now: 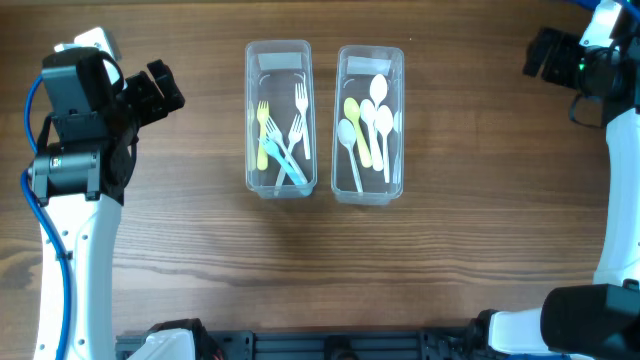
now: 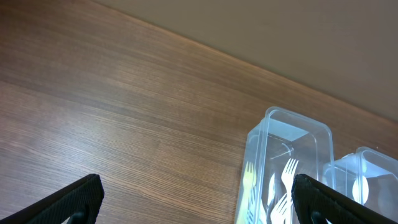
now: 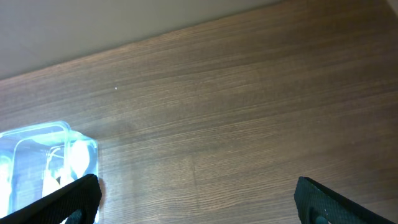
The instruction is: Pack container
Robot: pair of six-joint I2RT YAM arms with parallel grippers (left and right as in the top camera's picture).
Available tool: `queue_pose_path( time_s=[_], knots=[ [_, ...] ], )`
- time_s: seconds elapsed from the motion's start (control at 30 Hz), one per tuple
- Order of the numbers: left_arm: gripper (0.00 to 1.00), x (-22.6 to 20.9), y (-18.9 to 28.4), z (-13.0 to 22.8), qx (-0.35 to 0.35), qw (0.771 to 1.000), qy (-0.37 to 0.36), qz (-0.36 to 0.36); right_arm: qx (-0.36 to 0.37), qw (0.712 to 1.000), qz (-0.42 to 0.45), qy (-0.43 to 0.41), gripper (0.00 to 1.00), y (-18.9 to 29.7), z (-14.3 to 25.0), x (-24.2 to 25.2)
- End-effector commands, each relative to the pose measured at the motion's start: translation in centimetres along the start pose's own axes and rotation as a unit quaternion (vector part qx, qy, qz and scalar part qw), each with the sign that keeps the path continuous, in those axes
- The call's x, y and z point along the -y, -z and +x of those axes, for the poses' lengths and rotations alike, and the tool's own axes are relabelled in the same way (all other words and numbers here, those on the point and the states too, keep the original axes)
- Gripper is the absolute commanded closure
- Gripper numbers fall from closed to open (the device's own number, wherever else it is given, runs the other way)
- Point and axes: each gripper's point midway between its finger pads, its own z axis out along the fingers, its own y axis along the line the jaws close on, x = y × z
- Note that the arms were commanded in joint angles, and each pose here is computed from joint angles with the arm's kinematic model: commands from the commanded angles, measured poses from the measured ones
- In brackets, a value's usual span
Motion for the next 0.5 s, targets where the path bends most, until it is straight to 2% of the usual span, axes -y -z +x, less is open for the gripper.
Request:
queue_pose_path(
  time_s=[0.0,0.07,0.27,0.47],
  knots=[
    [0.00,-0.3,0.3,-0.6,0.008,1.000,0.003,-0.006,0.058,0.998,-0.013,0.018,0.00,5.0,-1.5,-1.5],
    [0.00,-0.3,0.3,-0.6,0.008,1.000,0.003,-0.005,0.091,0.995,-0.021,0.026,0.00,7.8,-2.2,-2.4],
    [0.00,-0.3,0.3,-0.6,0.008,1.000,0.003,-0.006,0.245,0.963,-0.085,0.072,0.00,22.4,-2.0,-7.1],
    [0.00,-0.3,0.3,-0.6,0.008,1.000,0.003,-0.006,0.367,0.921,-0.088,0.096,0.00,33.6,1.1,-6.1]
  ],
)
